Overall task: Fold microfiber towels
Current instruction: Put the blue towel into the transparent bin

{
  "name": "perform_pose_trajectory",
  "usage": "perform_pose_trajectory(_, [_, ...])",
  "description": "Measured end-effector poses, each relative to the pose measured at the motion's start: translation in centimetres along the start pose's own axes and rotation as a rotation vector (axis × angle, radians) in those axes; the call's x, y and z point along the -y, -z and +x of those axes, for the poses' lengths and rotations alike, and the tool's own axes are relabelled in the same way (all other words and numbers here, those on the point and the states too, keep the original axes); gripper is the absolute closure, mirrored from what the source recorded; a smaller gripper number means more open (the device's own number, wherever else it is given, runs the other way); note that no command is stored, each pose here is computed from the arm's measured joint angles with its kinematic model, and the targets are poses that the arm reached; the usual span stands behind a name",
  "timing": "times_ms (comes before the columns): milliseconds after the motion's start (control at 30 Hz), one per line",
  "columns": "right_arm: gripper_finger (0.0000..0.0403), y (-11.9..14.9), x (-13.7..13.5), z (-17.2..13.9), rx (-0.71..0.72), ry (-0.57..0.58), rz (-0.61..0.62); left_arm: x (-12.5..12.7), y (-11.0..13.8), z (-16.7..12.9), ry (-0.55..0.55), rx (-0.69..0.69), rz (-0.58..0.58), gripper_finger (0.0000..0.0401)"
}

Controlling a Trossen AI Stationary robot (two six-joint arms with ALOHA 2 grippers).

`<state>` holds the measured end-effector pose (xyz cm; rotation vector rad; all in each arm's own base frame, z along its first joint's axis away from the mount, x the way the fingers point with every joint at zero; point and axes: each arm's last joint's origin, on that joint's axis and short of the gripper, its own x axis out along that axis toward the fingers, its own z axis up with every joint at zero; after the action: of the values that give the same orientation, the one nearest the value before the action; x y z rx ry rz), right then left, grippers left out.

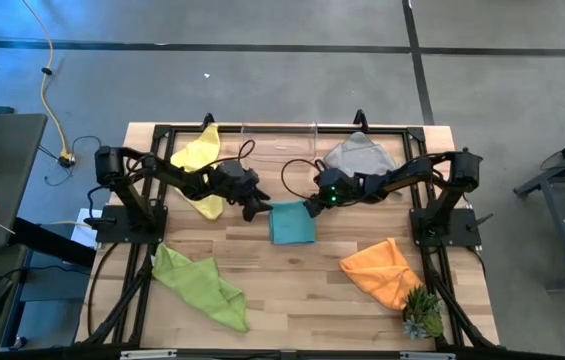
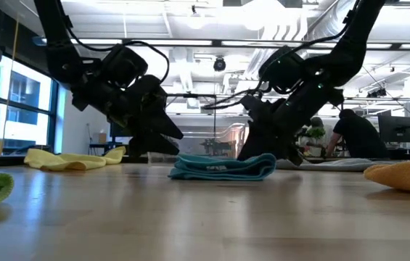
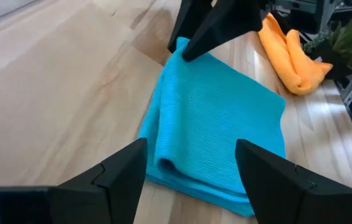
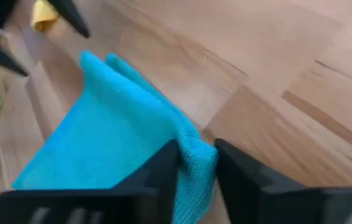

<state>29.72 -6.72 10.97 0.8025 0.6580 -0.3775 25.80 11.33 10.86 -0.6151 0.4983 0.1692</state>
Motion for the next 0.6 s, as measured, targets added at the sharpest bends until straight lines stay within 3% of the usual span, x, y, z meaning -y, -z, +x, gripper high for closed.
perform_pose_trajectory(167, [0.0395,-0.5,-0.7,0.0,0.072,-0.051,-0.207,0.0,-0.1,0.0,0.009,-0.004,0.069,0.0169])
perform_pose_trajectory(433, [0.0392,-0.4,-3.3,-0.2,0.231,-0.135,-0.627,1.5,-1.9,1.1,0.073,-0.032,0.195,0.0169])
perform_pose_trajectory(600, [0.0399,0.1,-4.6,-0.3,0.307,-0.125,-0.851,2.4,-2.8,1.8,0.011,-0.071,0.308,0.0169])
